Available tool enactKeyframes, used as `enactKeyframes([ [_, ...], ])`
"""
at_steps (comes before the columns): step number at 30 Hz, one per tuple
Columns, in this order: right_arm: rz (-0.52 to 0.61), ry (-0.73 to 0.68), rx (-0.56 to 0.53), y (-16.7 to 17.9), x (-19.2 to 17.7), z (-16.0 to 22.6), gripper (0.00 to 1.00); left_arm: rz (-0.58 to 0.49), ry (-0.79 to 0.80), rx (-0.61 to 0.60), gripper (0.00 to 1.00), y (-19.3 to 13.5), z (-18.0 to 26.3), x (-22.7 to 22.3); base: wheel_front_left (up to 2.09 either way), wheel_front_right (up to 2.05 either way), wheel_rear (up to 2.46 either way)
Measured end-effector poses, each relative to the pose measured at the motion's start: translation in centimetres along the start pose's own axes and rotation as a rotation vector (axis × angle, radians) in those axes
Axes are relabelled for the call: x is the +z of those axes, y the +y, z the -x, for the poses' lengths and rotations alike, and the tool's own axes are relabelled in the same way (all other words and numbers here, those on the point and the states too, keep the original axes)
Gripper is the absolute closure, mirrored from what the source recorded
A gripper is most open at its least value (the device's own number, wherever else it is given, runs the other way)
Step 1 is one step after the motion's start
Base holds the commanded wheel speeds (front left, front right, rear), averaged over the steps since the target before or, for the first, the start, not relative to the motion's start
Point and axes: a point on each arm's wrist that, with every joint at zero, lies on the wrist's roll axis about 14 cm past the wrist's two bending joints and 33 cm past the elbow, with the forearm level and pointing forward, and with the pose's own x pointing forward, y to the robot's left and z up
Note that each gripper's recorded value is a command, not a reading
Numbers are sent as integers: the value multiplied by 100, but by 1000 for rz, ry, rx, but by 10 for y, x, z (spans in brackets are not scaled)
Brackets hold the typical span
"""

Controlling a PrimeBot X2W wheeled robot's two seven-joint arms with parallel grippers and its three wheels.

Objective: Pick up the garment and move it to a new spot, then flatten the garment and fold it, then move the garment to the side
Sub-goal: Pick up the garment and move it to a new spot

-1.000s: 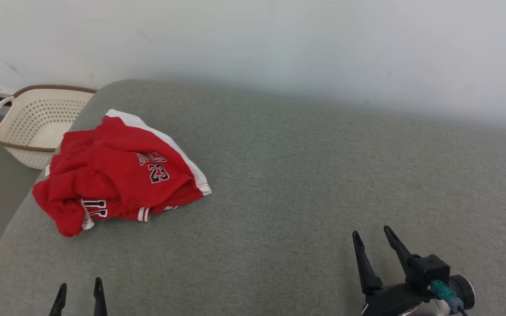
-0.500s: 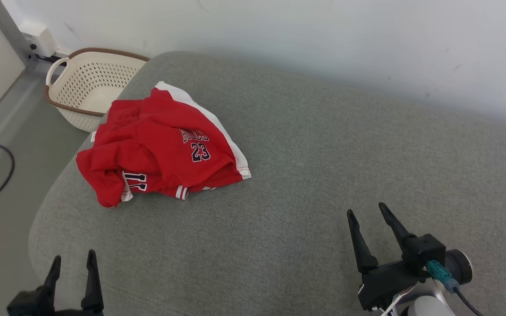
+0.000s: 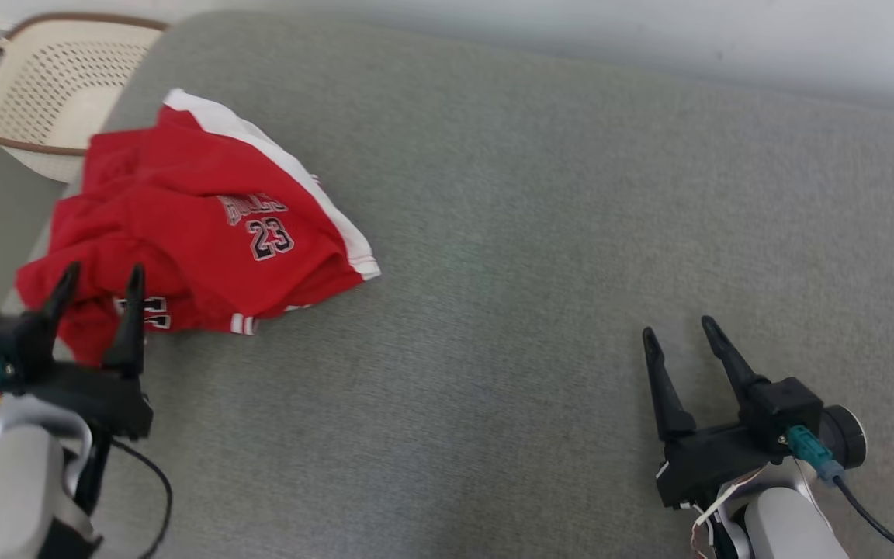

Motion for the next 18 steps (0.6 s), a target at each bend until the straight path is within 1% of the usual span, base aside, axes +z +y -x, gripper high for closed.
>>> enactKeyframes([
  [4,-49,20,-46,-13,-13,-1,0,-32,72,-109,0,-21,-33,-13,0,0,0],
  [7,-62,32,-59,-19,-21,-3,0,-48,143,-191,0,-40,-55,-22,0,0,0],
  [9,-71,44,-65,-21,-28,-3,0,-68,197,-229,0,-45,-66,-29,0,0,0],
  [14,-89,59,-98,-35,-38,-5,0,-107,380,-310,0,-56,-78,-60,0,0,0],
  [18,-98,63,-126,-45,-44,-2,0,-91,506,-355,0,-67,-80,-85,0,0,0],
])
